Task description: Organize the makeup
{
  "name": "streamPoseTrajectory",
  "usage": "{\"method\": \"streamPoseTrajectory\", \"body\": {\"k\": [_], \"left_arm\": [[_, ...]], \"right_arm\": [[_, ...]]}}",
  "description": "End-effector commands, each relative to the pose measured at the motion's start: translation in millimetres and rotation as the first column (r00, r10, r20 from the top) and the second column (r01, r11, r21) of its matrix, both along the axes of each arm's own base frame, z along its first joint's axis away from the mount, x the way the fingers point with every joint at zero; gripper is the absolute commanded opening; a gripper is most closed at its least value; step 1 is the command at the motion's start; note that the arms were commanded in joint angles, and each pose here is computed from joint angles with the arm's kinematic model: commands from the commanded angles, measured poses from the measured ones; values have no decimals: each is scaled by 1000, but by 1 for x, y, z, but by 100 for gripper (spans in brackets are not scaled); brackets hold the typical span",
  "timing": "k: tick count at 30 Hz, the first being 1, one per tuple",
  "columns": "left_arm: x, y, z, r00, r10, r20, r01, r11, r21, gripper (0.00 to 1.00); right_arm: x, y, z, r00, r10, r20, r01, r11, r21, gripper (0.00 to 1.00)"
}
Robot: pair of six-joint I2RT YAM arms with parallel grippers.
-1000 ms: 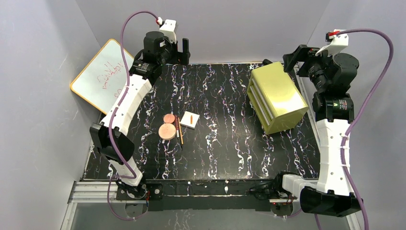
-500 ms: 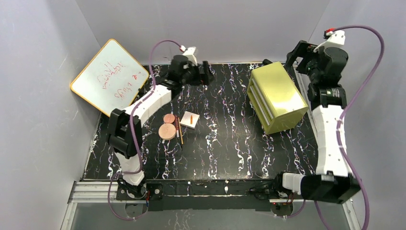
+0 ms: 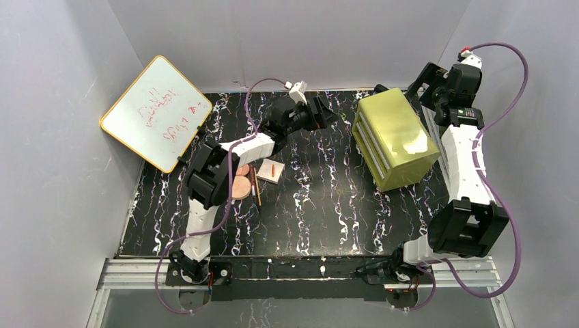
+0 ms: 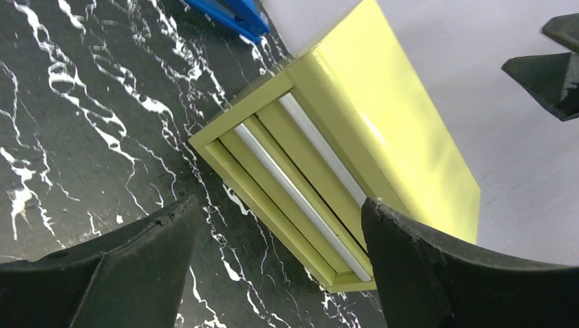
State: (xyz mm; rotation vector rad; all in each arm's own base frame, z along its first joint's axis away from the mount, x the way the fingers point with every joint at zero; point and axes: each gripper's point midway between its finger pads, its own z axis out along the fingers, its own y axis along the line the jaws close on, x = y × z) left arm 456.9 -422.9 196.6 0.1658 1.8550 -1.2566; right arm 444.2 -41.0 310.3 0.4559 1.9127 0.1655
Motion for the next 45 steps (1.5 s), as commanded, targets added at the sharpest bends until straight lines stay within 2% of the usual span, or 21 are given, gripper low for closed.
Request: {"method": "streamPoseTrajectory", "body": {"k": [1, 10, 15, 22, 27, 30, 36, 45], "left_arm": [[-3, -25, 44, 997, -31, 76, 42, 987, -156, 85], [-14, -56, 17, 996, -74, 44, 82, 972, -221, 76], [-22, -73, -4, 995, -94, 13, 95, 970, -225, 58], [-28, -84, -28, 995, -101, -25, 92, 964, -248, 56], [-30, -98, -30, 992, -124, -13, 114, 948, -298, 55], [-30, -108, -29, 989, -145, -6, 135, 932, -335, 48], [-29, -126, -29, 986, -164, 17, 158, 910, -383, 38], [-26, -138, -19, 984, -175, 41, 175, 879, -444, 29]], "right_arm": [[13, -13, 7, 997, -43, 57, 42, 999, 12, 100], [10, -17, -46, 999, -47, -5, 47, 996, 76, 100], [5, -11, -61, 999, -17, -32, 20, 995, 93, 100], [1, -9, -76, 998, -2, -56, 8, 995, 96, 100], [-3, -7, -83, 998, 7, -67, 0, 995, 97, 100], [-4, -9, -82, 998, 4, -65, 2, 996, 87, 100], [-4, -13, -78, 998, 5, -61, -1, 998, 68, 100], [-3, -12, -78, 998, 15, -64, -10, 998, 65, 100]]}}
